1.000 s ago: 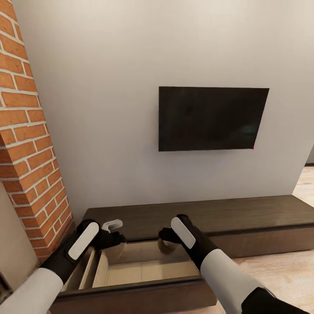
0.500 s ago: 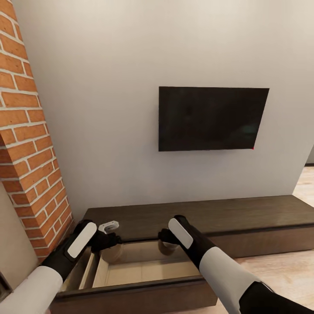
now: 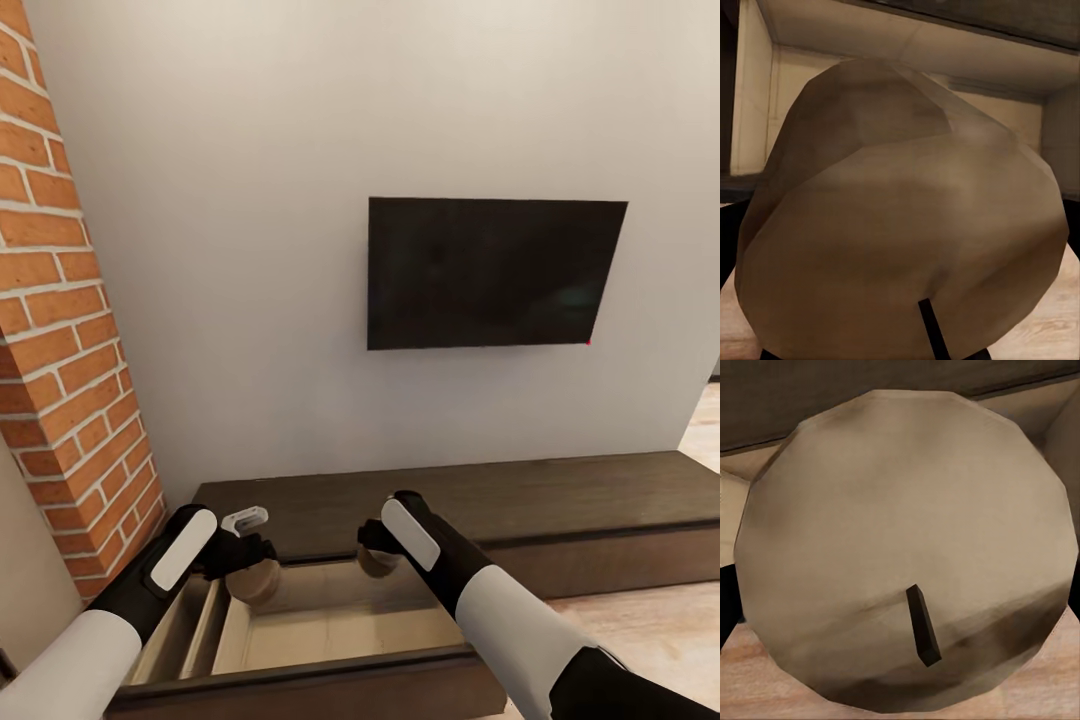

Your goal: Place each of the two pumpkins and all three candles from the living room inside a cabinet in the living room (use any cabinet), then make sure every cabinet is closed, and position the cauldron so it is next to a table in the living room.

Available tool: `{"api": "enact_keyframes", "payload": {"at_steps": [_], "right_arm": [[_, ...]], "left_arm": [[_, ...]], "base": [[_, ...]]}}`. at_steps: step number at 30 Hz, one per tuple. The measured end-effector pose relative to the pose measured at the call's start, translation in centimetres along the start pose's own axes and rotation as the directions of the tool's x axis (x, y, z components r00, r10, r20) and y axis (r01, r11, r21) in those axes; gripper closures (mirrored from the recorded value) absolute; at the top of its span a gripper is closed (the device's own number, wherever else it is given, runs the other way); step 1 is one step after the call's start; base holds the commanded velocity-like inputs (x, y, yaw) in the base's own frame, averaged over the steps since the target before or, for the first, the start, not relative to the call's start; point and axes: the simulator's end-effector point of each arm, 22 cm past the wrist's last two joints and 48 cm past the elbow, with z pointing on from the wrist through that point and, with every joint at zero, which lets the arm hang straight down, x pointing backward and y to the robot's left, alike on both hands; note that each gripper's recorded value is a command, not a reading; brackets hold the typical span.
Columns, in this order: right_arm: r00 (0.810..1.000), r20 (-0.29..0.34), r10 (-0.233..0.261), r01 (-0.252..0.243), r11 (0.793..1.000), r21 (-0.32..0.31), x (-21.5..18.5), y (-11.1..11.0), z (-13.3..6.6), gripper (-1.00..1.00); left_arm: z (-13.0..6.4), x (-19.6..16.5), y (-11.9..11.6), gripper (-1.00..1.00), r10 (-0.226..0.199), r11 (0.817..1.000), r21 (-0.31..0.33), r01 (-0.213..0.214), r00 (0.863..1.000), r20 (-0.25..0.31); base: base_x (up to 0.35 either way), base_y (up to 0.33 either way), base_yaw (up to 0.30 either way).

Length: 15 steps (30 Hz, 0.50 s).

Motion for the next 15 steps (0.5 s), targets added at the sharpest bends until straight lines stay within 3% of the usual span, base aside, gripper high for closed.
{"api": "enact_keyframes", "payload": {"at_steps": [5, 15], "right_arm": [[1.000, 0.003, 0.000, 0.000, 1.000, -0.003, -0.13, 0.09, -0.05, 1.00], [1.000, 0.013, 0.006, -0.005, 0.999, -0.031, -0.45, 0.80, -0.18, 1.00]], "left_arm": [[0.02, -0.01, 0.04, 1.00, 0.000, 1.000, -0.001, 0.000, 1.000, 0.000], [-0.01, -0.10, 0.17, 1.00, -0.002, 1.000, -0.002, 0.002, 1.000, 0.001]], "base": [[0.209, 0.000, 0.000], [0.015, 0.000, 0.000]]}}
